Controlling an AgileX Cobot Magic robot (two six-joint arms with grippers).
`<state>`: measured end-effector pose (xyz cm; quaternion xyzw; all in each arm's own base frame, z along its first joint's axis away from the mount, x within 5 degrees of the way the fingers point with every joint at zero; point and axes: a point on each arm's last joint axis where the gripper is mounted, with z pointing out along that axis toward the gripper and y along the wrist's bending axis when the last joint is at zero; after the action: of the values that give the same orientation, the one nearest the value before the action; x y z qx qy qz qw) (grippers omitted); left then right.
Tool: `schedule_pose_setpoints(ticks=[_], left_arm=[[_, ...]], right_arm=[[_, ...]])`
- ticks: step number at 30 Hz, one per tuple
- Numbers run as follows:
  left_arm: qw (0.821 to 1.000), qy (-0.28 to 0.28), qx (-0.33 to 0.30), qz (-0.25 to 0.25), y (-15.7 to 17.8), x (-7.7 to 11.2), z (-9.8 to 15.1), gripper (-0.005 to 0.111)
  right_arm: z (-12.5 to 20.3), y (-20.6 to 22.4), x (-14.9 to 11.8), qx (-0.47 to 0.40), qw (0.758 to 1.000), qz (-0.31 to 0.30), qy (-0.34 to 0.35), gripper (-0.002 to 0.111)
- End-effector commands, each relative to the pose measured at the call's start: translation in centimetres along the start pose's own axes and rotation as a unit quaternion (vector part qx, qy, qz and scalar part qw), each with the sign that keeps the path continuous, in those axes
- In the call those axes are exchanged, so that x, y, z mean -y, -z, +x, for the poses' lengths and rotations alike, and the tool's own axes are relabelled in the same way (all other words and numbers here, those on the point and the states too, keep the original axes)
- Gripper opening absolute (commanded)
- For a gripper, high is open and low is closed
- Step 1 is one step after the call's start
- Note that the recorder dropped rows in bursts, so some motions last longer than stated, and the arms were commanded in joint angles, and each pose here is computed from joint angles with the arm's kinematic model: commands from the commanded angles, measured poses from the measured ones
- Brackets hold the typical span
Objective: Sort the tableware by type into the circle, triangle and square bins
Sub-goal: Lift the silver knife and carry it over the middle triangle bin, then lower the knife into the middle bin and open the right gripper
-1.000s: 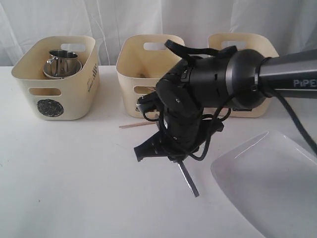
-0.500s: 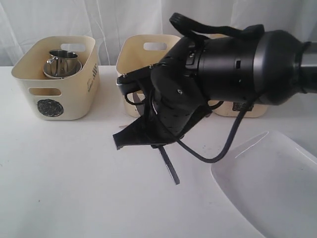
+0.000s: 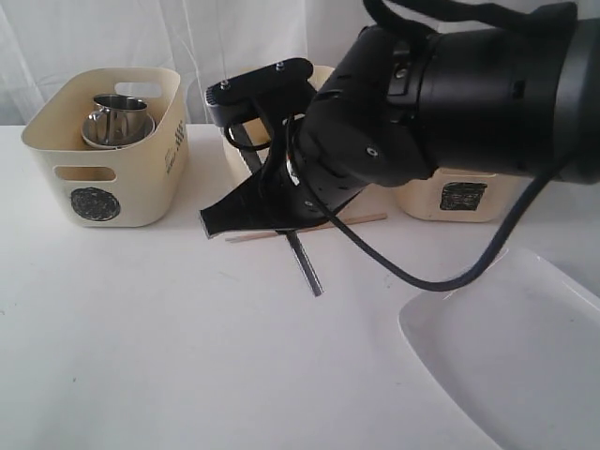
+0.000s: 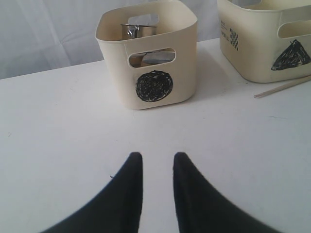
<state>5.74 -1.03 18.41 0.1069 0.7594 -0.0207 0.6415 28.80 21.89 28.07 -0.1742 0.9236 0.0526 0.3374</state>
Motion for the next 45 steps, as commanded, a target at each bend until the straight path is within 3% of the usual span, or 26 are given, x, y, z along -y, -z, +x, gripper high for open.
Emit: schedule_pose_setpoints(ticks=[1, 8, 14, 32, 45], left_arm=[[1.0, 0.006, 0.002, 0.0, 0.0, 0.0, 0.0, 0.029], [1.0, 0.006, 0.002, 0.0, 0.0, 0.0, 0.0, 0.029], [1.0, 0.006, 0.002, 0.0, 0.0, 0.0, 0.0, 0.029], [1.0, 0.006, 0.002, 0.0, 0.0, 0.0, 0.0, 0.029], [1.0, 0.006, 0.002, 0.0, 0.0, 0.0, 0.0, 0.029]], right_arm=[[-1.6, 0.5, 0.6, 0.053, 0.999, 0.005, 0.011, 0.0], [-4.3, 0.2, 2.1, 0.134, 0.991, 0.017, 0.007, 0.0], [-5.4, -1.5, 3.9, 0.15, 0.987, 0.047, 0.022, 0.0], [-10.4, -2.8, 6.0, 0.238, 0.969, 0.053, 0.026, 0.0], [-11.3, -6.9, 8.1, 0.237, 0.969, 0.065, 0.021, 0.0]])
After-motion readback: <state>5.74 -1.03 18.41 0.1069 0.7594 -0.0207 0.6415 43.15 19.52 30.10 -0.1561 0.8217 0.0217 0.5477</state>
